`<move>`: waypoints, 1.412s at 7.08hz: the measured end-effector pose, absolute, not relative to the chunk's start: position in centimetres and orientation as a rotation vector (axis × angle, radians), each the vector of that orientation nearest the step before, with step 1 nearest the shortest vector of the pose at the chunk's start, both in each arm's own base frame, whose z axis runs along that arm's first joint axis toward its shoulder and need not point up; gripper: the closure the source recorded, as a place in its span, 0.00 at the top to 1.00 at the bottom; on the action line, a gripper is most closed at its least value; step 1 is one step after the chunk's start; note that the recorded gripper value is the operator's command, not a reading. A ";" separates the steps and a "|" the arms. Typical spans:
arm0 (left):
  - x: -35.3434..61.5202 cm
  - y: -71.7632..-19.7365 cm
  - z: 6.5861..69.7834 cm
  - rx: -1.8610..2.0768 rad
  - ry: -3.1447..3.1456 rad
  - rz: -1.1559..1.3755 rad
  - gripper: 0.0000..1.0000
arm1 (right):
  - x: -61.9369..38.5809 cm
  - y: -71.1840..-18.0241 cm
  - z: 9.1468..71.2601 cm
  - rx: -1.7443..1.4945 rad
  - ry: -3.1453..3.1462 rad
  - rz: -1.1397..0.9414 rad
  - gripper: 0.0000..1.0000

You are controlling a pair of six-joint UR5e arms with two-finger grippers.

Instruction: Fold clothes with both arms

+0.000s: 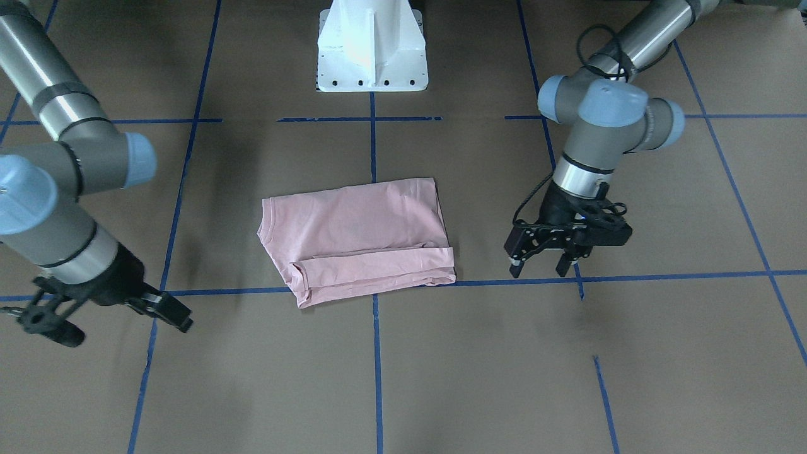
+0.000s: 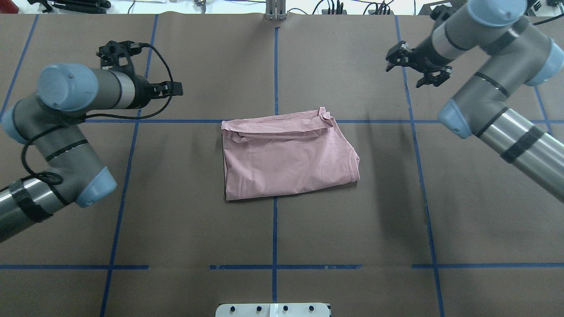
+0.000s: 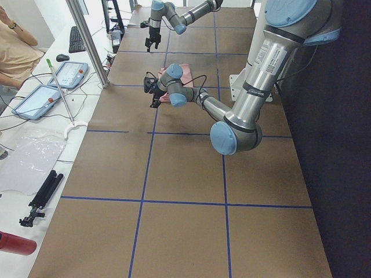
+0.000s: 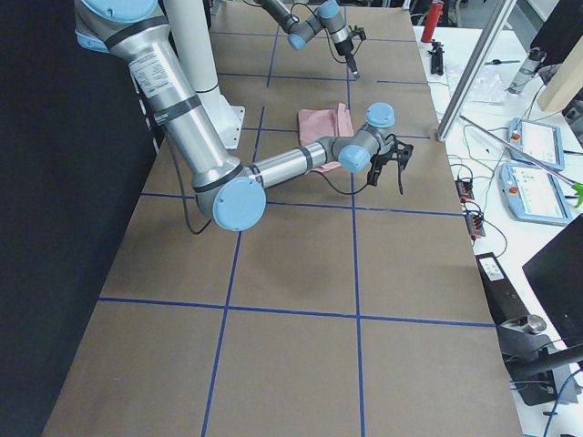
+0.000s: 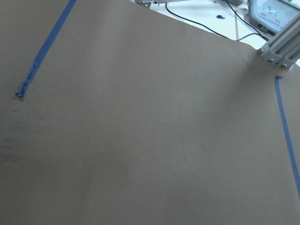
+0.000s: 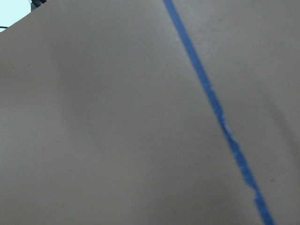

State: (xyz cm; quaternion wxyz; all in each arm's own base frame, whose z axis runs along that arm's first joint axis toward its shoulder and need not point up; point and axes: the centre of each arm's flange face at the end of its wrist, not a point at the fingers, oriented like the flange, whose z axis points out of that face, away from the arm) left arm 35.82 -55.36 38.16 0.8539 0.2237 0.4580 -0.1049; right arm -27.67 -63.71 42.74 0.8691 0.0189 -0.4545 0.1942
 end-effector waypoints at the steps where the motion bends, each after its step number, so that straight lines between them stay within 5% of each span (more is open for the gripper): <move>1: 29.3 -55.4 42.4 0.480 0.911 -0.088 1.00 | -20.9 -62.8 47.7 0.083 -0.928 0.303 1.00; 5: 1.2 -49.9 56.1 0.523 0.772 0.241 1.00 | -0.7 -58.0 61.9 0.146 -0.794 -0.013 1.00; 10: -3.9 -44.1 59.4 0.160 0.775 0.162 1.00 | 5.4 -52.3 65.2 0.096 -0.801 -0.097 1.00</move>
